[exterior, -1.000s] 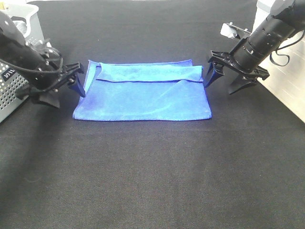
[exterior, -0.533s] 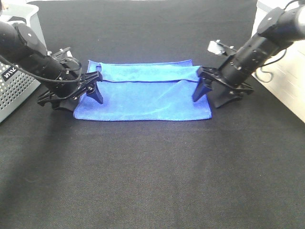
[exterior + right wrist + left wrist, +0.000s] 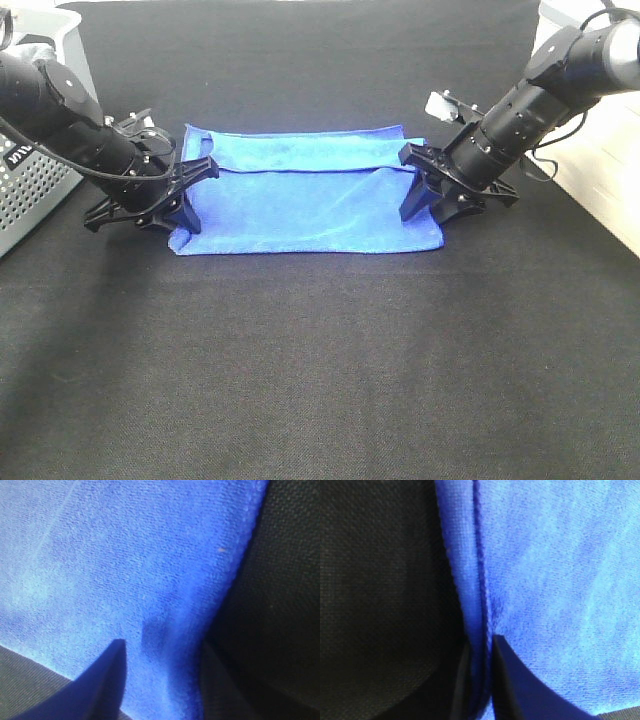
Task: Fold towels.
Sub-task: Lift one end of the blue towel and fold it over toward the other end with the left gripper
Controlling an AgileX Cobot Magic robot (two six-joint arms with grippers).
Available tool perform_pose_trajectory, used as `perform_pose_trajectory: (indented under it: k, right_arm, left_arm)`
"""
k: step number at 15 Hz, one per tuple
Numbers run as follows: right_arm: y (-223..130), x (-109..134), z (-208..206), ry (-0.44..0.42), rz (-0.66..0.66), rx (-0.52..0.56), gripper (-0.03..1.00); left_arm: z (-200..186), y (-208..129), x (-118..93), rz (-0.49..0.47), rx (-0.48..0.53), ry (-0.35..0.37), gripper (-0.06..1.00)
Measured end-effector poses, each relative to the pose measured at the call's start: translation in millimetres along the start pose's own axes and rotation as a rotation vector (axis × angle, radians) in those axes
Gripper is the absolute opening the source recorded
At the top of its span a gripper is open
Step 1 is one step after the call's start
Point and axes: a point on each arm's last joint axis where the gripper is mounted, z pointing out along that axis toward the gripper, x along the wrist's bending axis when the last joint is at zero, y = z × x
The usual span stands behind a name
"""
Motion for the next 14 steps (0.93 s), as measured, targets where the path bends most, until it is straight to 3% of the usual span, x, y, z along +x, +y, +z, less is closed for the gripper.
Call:
perform_pose_trajectory:
  k: [2, 3, 4, 12, 14]
  right_arm:
    - [-0.3, -0.7, 1.2, -0.001, 0.001, 0.003, 0.24]
    - [-0.6, -1.2, 2.0, -0.002, 0.001, 0.005, 0.08]
    - [-1.0, -1.9, 3.1, -0.002, 0.004, 0.008, 0.00]
    - [-9.9, 14.4, -22.2, 0.031, 0.026, 0.073, 0.00]
    - [-28.8, 16.0, -30.3, 0.022, 0.040, 0.105, 0.00]
  left_arm:
    - [0.4, -0.3, 0.1, 0.000, 0.003, 0.000, 0.04]
    - [0.4, -0.8, -0.1, 0.002, 0.009, -0.003, 0.02]
    - [0.4, -1.6, -0.3, 0.004, 0.017, -0.005, 0.02]
    - [-30.8, -18.5, -13.3, 0.110, 0.184, -0.018, 0.01]
    - [-40.5, -31.5, -9.5, 0.115, 0.209, -0.002, 0.01]
